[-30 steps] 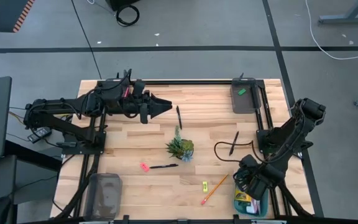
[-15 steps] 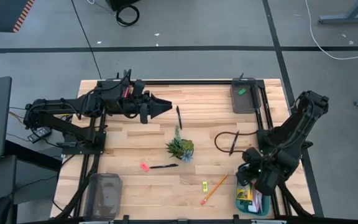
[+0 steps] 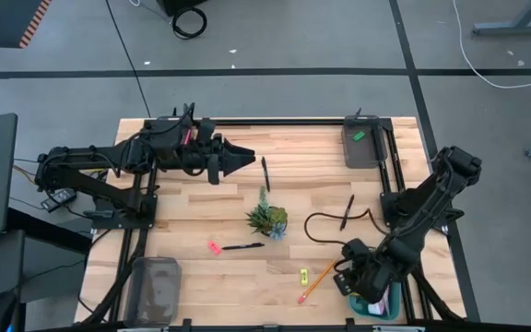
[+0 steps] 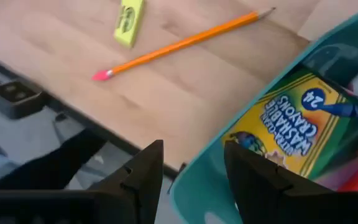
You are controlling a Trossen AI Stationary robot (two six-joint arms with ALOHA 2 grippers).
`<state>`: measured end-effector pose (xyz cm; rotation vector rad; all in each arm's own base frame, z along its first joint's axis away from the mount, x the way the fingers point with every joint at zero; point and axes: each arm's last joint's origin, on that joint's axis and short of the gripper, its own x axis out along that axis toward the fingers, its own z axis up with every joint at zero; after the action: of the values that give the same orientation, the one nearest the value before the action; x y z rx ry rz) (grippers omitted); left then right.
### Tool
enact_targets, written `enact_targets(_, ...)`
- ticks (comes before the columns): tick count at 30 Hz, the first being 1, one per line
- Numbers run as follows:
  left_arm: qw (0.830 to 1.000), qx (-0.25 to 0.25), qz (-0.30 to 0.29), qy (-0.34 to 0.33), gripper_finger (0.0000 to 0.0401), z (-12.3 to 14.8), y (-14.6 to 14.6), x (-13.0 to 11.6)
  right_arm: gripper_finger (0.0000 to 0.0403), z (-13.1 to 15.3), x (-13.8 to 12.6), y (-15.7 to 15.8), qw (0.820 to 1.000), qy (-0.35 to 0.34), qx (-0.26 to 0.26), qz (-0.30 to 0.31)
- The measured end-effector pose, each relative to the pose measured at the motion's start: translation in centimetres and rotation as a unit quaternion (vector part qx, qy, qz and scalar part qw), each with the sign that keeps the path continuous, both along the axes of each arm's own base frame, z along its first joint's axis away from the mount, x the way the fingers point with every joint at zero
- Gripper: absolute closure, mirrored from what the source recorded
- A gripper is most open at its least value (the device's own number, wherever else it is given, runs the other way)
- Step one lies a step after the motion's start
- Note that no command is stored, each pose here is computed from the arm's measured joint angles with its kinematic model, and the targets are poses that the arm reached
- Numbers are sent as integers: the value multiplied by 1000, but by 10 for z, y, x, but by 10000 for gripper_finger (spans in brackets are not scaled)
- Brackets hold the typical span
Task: Sort crayons/erasers/pens/pencils in bins
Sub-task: Put the red scissors into the green bin
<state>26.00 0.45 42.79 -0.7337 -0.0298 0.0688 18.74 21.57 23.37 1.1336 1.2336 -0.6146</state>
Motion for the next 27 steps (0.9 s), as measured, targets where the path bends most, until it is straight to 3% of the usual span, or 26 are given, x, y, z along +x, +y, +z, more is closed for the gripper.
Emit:
enact_targets(8, 1000, 12, 0, 4, 229, -1, 0, 0, 227, -45, 19, 7, 996, 64, -51, -29)
enact_targets(13, 1000, 10, -1, 5, 229, -1, 0, 0, 227, -61, 32, 12, 996, 87, -9, -31)
enact_targets(17, 1000, 10, -6, 5, 229, -1, -1, 0, 226, -61, 31, 16, 993, 112, 24, -31)
enact_targets(27, 1000, 7, -19, 5, 229, -1, -2, 0, 226, -47, 4, 28, 988, 138, 37, -61)
